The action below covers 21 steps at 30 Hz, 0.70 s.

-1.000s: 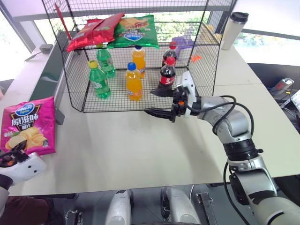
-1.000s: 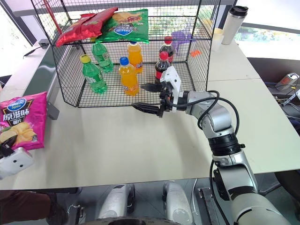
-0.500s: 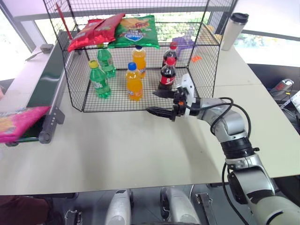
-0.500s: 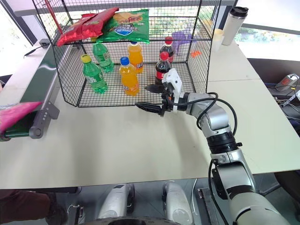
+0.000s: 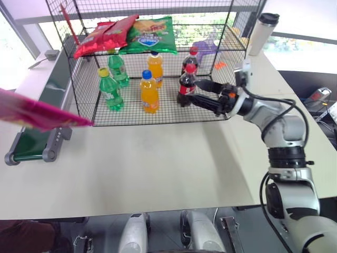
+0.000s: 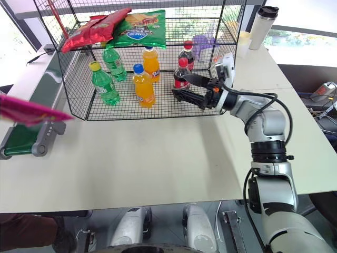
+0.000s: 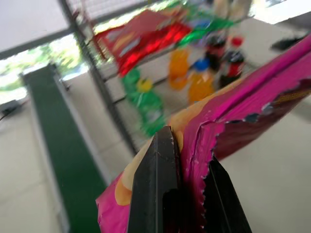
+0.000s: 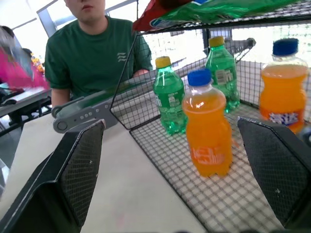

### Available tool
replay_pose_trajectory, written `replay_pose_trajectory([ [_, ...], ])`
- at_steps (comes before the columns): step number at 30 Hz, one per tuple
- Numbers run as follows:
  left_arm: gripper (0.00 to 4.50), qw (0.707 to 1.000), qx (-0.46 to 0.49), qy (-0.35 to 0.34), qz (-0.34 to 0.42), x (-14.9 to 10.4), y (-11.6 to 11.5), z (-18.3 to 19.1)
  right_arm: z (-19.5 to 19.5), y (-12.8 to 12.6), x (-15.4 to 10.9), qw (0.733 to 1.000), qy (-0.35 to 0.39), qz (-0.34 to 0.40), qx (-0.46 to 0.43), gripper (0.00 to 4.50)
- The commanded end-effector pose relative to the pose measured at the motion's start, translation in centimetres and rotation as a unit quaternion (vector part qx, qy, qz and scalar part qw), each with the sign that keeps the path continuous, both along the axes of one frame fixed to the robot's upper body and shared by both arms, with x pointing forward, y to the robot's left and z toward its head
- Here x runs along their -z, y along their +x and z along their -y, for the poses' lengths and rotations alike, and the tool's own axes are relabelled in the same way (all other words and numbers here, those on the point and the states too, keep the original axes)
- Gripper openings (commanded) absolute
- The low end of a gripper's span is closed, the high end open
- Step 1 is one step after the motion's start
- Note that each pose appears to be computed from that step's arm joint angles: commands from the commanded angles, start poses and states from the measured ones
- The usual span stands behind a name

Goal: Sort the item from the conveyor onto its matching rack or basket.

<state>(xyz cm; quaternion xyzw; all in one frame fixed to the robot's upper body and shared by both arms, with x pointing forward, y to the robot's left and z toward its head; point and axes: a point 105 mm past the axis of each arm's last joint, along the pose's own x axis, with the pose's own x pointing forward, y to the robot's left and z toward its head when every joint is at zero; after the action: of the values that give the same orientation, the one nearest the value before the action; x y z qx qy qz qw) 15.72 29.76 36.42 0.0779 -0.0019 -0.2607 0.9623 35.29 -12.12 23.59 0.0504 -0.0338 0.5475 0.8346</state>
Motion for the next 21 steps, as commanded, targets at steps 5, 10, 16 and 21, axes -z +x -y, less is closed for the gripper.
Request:
replay_pose_trajectory([
  [5,0.05,0.983,0.154,-0.103,-0.009,1.1,5.4,5.1,-0.6,-2.1,1.3,0.999,-0.042,0.022,-0.006,4.50],
  [10,0.05,0.962,0.219,-0.160,-0.010,0.4,8.3,8.5,-2.8,-4.3,2.9,0.997,-0.067,0.035,-0.026,4.50],
  [16,0.05,0.947,0.265,-0.183,-0.023,-0.1,10.0,10.9,-4.7,-4.1,4.5,0.992,-0.090,0.092,0.011,4.50],
  [21,0.05,0.938,0.283,-0.196,-0.031,-0.5,11.4,12.2,-6.9,-3.5,3.8,0.982,-0.064,0.170,0.057,4.50],
])
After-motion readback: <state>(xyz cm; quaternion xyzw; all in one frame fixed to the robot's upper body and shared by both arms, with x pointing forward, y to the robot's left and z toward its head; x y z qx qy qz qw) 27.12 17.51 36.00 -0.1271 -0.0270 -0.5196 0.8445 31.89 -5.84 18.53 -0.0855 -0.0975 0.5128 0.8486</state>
